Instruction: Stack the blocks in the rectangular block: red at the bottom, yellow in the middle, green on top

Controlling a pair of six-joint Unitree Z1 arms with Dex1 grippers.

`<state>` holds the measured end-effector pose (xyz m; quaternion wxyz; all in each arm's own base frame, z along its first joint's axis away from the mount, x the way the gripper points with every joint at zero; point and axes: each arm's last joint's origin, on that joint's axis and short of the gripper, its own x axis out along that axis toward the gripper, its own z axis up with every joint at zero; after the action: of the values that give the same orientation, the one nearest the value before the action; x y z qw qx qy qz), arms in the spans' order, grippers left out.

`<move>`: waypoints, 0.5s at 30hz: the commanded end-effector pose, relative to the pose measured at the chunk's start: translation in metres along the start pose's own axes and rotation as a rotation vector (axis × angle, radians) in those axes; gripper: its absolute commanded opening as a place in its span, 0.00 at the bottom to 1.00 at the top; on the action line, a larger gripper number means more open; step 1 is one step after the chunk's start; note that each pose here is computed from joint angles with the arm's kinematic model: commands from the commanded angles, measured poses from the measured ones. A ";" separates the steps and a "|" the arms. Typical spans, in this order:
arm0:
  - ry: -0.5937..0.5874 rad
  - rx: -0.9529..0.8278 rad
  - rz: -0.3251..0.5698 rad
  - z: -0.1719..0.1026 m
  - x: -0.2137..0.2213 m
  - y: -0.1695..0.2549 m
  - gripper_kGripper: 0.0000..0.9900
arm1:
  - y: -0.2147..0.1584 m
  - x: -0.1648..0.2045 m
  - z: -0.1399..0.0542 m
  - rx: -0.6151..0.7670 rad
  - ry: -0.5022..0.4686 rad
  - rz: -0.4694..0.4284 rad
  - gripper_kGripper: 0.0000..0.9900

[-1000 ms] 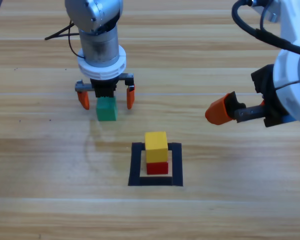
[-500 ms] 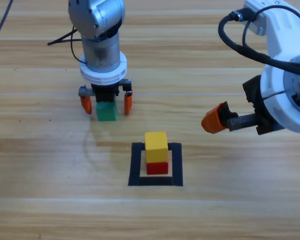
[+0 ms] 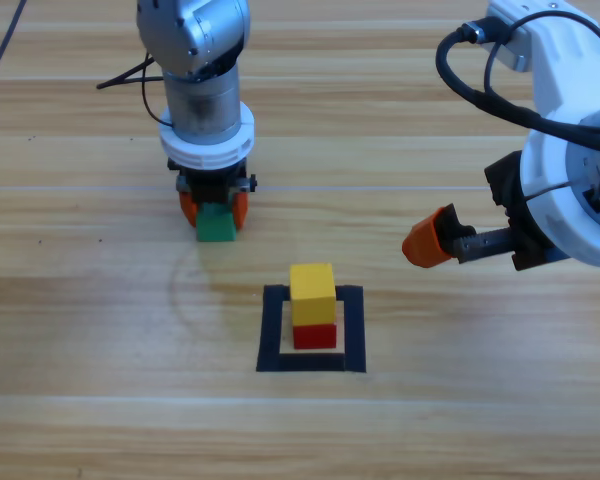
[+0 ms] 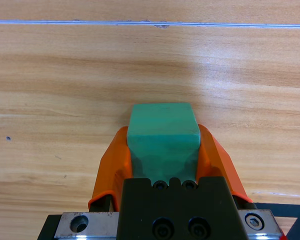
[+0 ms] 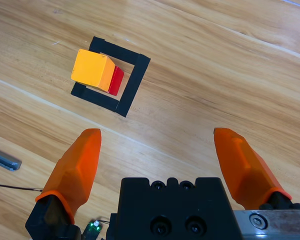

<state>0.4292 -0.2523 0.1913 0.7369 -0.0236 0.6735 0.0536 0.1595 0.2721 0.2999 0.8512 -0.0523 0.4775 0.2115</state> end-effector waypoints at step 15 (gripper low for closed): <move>-0.087 0.244 -0.135 -0.008 -0.109 0.028 0.00 | -0.004 0.011 0.003 0.023 0.009 -0.009 1.00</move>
<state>0.4281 -0.2483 0.2435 0.7438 0.0249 0.6658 -0.0539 0.1594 0.2721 0.2999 0.8509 -0.0521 0.4778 0.2119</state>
